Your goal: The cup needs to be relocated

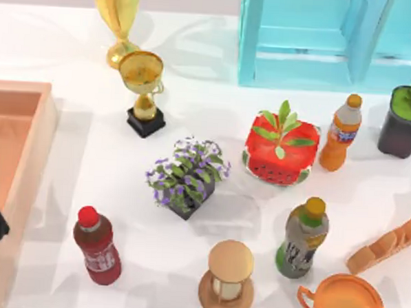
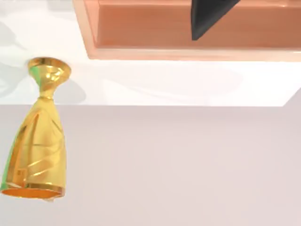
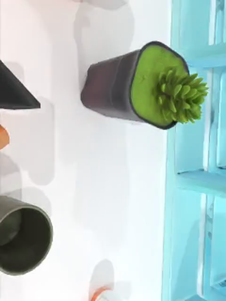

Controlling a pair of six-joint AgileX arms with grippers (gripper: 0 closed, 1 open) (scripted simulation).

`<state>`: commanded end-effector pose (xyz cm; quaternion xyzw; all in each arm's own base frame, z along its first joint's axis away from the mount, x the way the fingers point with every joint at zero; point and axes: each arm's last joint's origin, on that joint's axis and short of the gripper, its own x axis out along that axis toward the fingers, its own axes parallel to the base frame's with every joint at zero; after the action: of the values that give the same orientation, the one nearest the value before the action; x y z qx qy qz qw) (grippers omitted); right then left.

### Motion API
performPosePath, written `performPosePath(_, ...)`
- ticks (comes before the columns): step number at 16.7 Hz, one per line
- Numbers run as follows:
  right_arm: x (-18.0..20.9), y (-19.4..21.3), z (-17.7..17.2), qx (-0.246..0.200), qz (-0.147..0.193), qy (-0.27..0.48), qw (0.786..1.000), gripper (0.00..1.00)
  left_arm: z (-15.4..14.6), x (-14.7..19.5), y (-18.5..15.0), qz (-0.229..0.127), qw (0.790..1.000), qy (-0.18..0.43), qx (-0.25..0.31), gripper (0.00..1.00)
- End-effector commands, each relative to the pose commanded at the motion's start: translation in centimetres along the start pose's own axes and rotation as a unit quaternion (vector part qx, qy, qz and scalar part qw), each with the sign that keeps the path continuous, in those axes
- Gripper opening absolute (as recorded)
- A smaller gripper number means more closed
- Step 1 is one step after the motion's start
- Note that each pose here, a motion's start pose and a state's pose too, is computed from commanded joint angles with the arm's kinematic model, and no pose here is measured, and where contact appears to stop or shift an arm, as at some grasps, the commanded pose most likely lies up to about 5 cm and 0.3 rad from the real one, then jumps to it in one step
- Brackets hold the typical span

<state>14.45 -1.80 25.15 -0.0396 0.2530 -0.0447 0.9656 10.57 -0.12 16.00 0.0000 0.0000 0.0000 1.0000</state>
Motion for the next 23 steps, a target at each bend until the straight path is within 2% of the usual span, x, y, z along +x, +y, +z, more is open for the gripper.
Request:
performPosePath(4,4.1,-1.8,4.4,-0.015,-0.004,0.173,0.985,1.0,0.0,0.0,0.0,0.0,1.0,0.0,0.0,1.0)
performPosePath(8,9.7,-4.0,6.8,-0.02,0.009,0.328,0.944,1.0,0.0,0.0,0.0,0.0,1.0,0.0,0.0,1.0)
performPosePath(11,13.2,-5.7,7.8,-0.015,0.023,0.408,0.913,1.0,0.0,0.0,0.0,0.0,1.0,0.0,0.0,1.0)
performPosePath(17,18.5,-8.5,8.3,-0.001,0.053,0.496,0.867,1.0,0.0,0.0,0.0,0.0,1.0,0.0,0.0,1.0)
performPosePath(23,19.0,-8.6,8.2,-0.001,0.058,0.503,0.862,1.0,0.0,0.0,0.0,0.0,1.0,0.0,0.0,1.0)
